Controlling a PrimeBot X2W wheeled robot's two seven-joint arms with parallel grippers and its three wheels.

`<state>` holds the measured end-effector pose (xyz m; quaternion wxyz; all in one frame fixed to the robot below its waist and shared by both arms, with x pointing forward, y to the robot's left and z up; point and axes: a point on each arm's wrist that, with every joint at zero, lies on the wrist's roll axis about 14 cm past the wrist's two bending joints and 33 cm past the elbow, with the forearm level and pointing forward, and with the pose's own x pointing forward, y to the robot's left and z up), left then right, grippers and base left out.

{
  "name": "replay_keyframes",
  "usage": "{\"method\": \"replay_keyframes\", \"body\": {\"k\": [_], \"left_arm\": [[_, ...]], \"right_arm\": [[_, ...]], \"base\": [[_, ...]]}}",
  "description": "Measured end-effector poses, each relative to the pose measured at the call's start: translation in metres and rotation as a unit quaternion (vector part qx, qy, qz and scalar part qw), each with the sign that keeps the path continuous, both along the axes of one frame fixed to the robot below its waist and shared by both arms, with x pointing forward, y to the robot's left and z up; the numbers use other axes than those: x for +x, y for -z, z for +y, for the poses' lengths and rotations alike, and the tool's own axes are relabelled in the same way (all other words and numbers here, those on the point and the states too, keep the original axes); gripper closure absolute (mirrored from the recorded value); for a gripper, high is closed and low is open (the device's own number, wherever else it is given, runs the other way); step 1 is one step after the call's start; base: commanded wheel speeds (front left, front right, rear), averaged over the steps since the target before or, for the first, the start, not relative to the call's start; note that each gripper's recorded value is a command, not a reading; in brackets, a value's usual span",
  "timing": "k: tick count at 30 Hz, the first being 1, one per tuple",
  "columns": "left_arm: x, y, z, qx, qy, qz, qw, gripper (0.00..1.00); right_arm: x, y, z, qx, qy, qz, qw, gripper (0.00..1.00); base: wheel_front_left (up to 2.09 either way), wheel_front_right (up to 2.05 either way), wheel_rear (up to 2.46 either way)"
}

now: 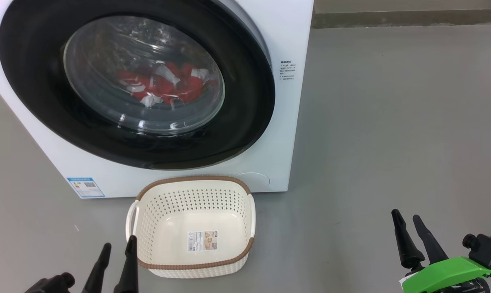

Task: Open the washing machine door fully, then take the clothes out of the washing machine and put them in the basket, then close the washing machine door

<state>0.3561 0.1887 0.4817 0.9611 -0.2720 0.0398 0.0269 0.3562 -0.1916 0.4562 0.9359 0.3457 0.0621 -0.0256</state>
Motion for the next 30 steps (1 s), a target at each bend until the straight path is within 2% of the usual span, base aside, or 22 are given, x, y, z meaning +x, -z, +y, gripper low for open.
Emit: {"method": "replay_keyframes", "body": {"k": [15, 30], "left_arm": [[-0.003, -0.010, -0.001, 0.097, 0.007, -0.025, 0.995, 0.00], [0.000, -0.023, -0.002, 0.189, 0.014, -0.058, 0.980, 0.00]], "right_arm": [[0.001, -0.008, 0.005, -0.080, -0.019, -0.022, 0.996, 0.00], [-0.001, -0.009, 0.003, -0.159, -0.029, -0.033, 0.986, 0.00]], "base": [[0.00, 0.00, 0.00], [0.00, 0.00, 0.00]]}}
